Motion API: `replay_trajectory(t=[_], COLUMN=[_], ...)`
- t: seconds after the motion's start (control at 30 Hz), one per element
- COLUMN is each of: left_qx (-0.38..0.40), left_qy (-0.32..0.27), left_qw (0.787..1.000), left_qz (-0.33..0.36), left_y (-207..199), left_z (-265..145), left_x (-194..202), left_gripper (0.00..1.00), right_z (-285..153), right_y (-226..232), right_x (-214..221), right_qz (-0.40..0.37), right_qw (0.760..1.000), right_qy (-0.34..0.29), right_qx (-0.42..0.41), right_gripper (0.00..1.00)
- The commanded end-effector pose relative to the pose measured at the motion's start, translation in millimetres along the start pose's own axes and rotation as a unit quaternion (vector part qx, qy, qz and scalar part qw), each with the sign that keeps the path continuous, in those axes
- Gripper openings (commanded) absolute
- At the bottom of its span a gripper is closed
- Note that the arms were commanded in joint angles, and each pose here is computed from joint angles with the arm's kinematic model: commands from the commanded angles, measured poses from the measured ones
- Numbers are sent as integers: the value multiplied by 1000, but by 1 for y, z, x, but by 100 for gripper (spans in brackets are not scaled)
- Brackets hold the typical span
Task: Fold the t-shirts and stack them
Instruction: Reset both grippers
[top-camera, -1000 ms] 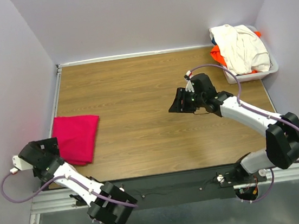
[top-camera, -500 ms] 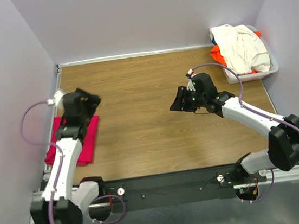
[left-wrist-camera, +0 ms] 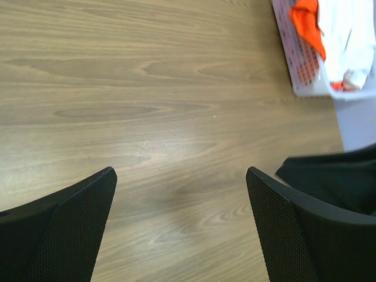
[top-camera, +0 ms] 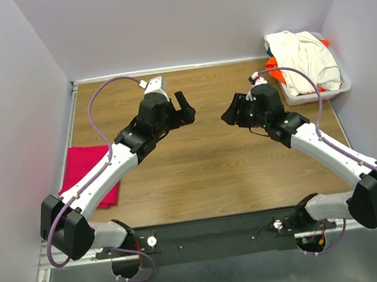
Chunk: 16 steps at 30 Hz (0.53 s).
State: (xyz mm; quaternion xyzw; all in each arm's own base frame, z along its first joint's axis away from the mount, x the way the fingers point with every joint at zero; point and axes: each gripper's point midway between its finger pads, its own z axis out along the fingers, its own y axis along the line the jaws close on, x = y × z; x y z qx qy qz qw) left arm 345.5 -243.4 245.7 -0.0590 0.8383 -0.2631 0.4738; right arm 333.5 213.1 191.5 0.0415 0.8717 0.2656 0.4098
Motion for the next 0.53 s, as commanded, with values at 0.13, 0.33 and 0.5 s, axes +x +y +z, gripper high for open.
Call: replay_trajectory(t=[0.13, 0.33, 0.5], left_qx=[86, 109, 113], left_qy=[23, 26, 27], left_qw=[987, 983, 979], left_qz=[133, 147, 168], left_y=[-24, -36, -39], left_z=[-7, -8, -10], left_x=[10, 6, 0], left_gripper=[98, 98, 98], right_z=[-27, -22, -29], right_y=[-20, -28, -29], right_x=[-40, -32, -39], right_qz=[-11, -7, -5], right_qw=[994, 993, 991], right_qy=[-91, -84, -100], right_qx=[66, 80, 85], right_gripper=[61, 60, 60])
